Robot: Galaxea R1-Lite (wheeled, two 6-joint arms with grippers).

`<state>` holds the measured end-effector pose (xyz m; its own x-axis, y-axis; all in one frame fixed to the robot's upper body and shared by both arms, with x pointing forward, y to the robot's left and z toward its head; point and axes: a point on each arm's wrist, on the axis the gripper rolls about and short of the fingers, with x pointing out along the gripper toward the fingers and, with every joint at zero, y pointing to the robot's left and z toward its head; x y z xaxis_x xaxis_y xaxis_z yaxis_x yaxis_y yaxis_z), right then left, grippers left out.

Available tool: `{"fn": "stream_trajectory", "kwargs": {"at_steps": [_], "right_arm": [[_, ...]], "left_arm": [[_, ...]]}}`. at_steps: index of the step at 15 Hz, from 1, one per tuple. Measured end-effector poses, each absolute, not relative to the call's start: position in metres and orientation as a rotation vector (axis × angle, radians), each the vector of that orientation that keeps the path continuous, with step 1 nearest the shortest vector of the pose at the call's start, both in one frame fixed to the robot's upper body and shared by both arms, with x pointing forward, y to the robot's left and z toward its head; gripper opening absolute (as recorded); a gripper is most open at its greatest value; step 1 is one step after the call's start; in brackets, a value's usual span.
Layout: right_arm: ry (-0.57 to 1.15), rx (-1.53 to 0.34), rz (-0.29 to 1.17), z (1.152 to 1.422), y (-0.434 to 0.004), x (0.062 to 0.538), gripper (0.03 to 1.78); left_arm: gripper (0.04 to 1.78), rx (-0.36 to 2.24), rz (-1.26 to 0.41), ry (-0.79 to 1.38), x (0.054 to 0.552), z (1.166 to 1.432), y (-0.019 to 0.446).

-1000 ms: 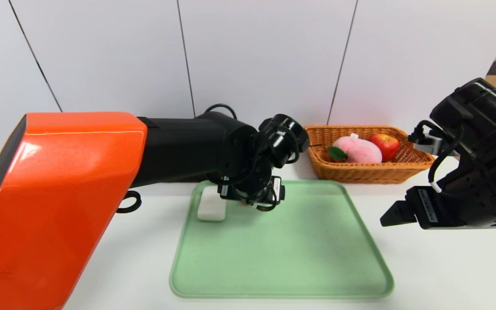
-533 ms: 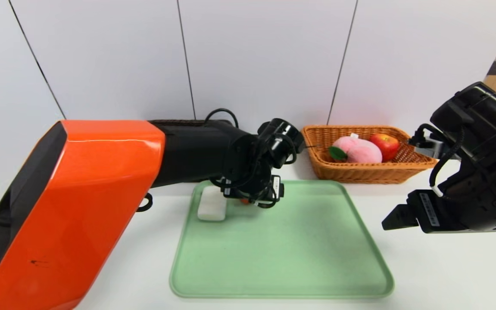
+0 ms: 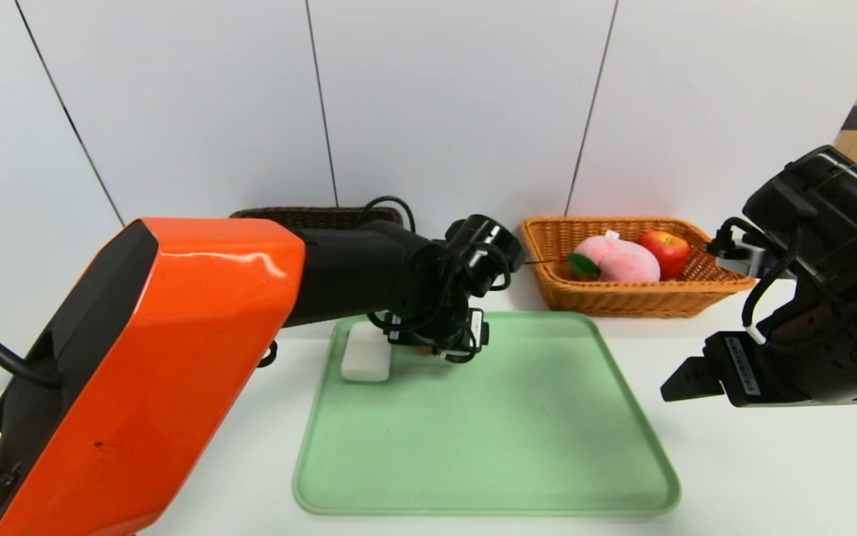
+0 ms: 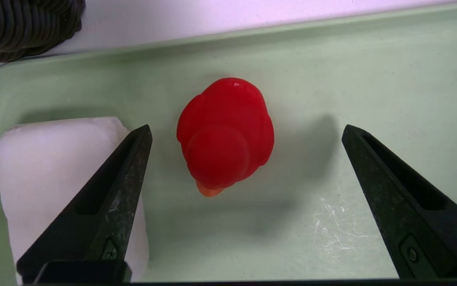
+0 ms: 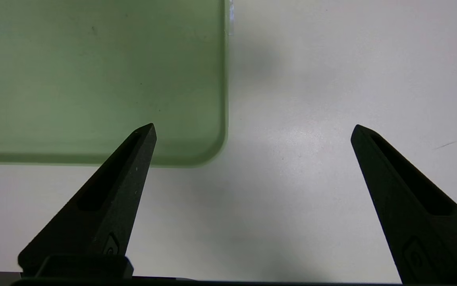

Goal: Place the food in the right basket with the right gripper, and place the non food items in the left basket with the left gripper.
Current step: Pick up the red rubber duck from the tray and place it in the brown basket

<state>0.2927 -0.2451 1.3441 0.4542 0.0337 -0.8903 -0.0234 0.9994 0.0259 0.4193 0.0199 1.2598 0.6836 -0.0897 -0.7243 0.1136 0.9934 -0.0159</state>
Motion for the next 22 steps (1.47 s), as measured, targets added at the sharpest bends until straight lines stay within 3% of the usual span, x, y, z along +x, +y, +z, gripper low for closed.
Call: {"fn": "stream_trajectory", "kwargs": {"at_steps": [4, 8, 11, 17, 22], "right_arm": [[1.1, 0.01, 0.036, 1.344, -0.245, 0.293, 1.7], [1.101, 0.006, 0.038, 1.344, -0.244, 0.292, 1.7], [1.103, 0.004, 0.04, 1.343, -0.244, 0.292, 1.7], [1.104, 0.001, 0.043, 1.343, -0.243, 0.291, 1.7], [1.105, 0.001, 0.044, 1.343, -0.243, 0.291, 1.7]], "left_arm": [[1.68, 0.03, -0.115, 0.806, 0.422, 1.257, 0.019], [1.04, 0.035, -0.118, 0.804, 0.424, 1.253, 0.018], [0.77, 0.045, -0.12, 0.807, 0.425, 1.251, 0.017], [0.69, 0.028, -0.154, 0.789, 0.421, 1.264, 0.018], [0.69, -0.105, -0.325, 0.748, 0.394, 1.328, 0.03]]}}
